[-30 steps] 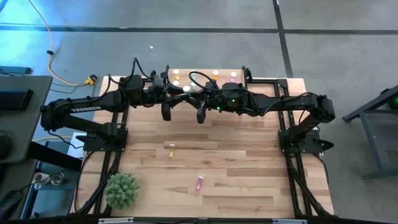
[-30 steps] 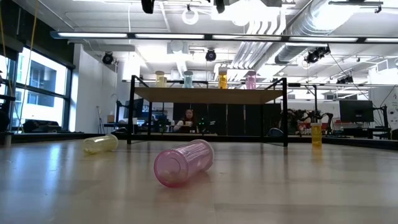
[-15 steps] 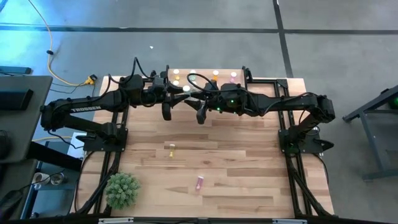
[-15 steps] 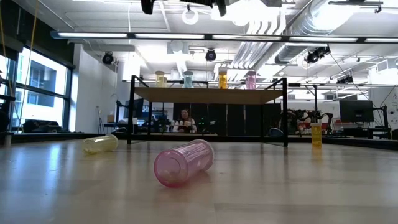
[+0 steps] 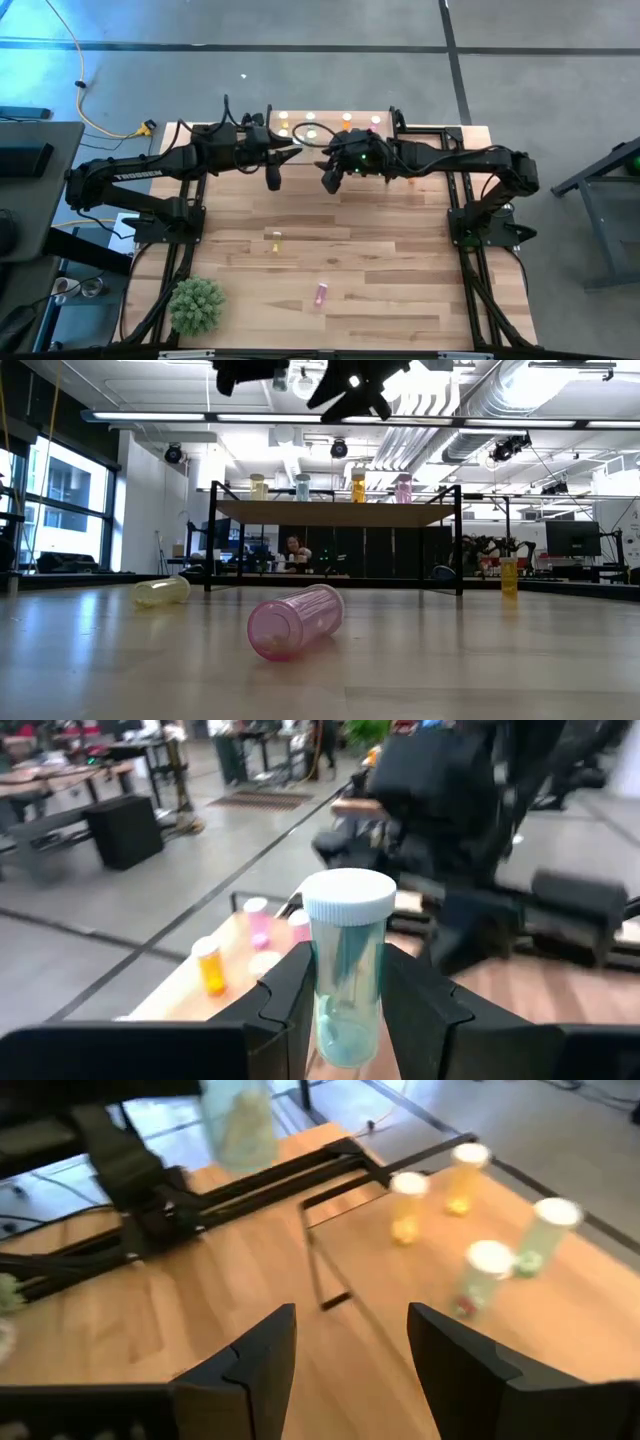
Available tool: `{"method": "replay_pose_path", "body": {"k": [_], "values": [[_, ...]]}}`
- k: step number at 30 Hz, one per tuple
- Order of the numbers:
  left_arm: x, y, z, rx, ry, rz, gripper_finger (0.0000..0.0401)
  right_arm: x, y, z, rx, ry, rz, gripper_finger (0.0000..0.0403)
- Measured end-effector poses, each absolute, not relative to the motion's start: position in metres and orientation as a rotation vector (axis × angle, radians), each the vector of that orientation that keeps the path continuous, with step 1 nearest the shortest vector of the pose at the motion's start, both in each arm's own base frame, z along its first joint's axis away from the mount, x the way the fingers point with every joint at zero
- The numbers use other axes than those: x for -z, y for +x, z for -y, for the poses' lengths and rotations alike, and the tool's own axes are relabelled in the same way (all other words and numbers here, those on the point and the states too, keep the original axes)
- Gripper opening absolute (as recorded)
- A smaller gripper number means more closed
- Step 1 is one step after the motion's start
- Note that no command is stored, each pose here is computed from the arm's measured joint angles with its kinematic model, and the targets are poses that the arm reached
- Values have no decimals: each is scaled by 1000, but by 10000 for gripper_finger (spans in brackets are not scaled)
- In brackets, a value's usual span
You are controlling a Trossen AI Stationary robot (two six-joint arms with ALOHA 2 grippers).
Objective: Pick and place medicine bottles onto shelf by color
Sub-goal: Put the blue pill bottle on the shelf aligned with the other blue pill bottles
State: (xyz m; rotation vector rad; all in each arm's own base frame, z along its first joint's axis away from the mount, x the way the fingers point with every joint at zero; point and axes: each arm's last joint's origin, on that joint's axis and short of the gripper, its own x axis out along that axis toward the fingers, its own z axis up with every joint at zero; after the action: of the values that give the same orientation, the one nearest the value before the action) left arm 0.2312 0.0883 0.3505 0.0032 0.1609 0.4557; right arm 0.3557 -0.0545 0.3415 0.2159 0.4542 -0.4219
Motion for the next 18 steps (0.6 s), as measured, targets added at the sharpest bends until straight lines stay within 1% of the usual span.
{"method": "replay_pose_path", "body": {"k": [5,10,14,18], "values": [[-343,229,-90,-521,34,-248,94,-348,348,73,463,184,-434,184],[-335,233,-92,-546,37,-306,94,-357,341,90,501,157,-410,184],[-325,242,-95,-549,34,-346,94,-376,340,95,466,86,-364,184],[-314,253,-99,-556,31,-388,94,-397,339,98,383,44,-314,184]]}}
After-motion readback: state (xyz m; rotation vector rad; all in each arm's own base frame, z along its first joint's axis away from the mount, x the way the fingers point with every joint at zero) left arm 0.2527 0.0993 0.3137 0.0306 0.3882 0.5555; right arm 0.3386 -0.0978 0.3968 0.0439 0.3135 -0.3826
